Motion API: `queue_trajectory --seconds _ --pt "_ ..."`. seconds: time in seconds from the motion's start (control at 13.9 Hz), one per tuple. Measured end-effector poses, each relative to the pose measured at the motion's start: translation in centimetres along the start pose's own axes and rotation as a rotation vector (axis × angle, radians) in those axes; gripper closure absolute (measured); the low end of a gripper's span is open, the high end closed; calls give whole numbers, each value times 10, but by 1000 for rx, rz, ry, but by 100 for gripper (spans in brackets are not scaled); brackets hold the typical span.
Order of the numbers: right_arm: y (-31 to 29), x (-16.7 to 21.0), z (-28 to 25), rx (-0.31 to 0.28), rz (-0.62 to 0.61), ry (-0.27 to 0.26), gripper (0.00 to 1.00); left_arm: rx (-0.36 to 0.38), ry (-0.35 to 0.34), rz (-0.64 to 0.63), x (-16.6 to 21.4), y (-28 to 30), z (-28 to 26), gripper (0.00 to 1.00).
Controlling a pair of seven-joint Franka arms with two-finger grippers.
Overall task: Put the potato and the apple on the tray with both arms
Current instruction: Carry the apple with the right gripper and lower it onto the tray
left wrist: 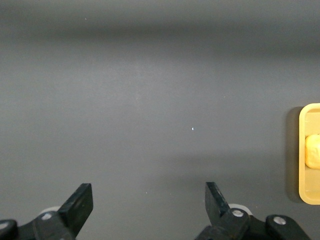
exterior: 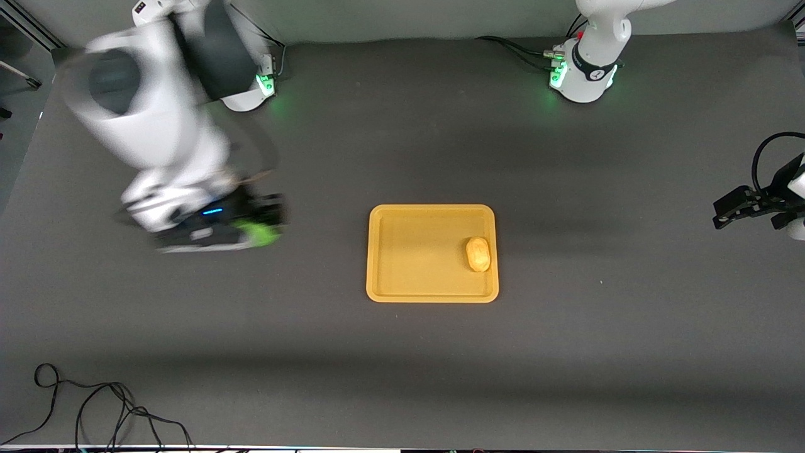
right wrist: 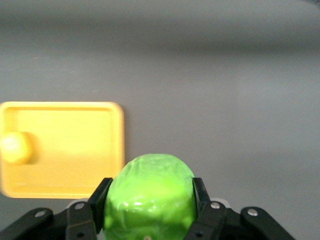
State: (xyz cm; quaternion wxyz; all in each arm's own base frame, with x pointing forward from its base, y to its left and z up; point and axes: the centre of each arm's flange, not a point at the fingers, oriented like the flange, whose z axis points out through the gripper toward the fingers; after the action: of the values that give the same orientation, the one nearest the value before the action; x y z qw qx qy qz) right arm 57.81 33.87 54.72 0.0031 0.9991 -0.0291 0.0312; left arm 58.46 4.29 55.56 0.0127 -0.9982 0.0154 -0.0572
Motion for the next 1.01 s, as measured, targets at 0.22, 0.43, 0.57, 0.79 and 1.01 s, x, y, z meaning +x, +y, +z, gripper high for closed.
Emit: queue_trajectory --seconds 0.22,0.43,0.57,0.79,1.01 --pt "-114 -44 36 18 64 -16 31 -13 17 3 1 6 -11 0" --pt "-186 -69 91 33 80 -12 31 -18 12 31 1 27 -15 0" --pt "-207 -73 140 28 87 -6 31 -17 6 29 1 25 -14 0" --pt "-215 -64 220 0 90 15 31 -18 -6 25 0 22 -8 0" --pt "-219 -58 280 3 87 55 31 -16 -12 15 -1 17 -7 0"
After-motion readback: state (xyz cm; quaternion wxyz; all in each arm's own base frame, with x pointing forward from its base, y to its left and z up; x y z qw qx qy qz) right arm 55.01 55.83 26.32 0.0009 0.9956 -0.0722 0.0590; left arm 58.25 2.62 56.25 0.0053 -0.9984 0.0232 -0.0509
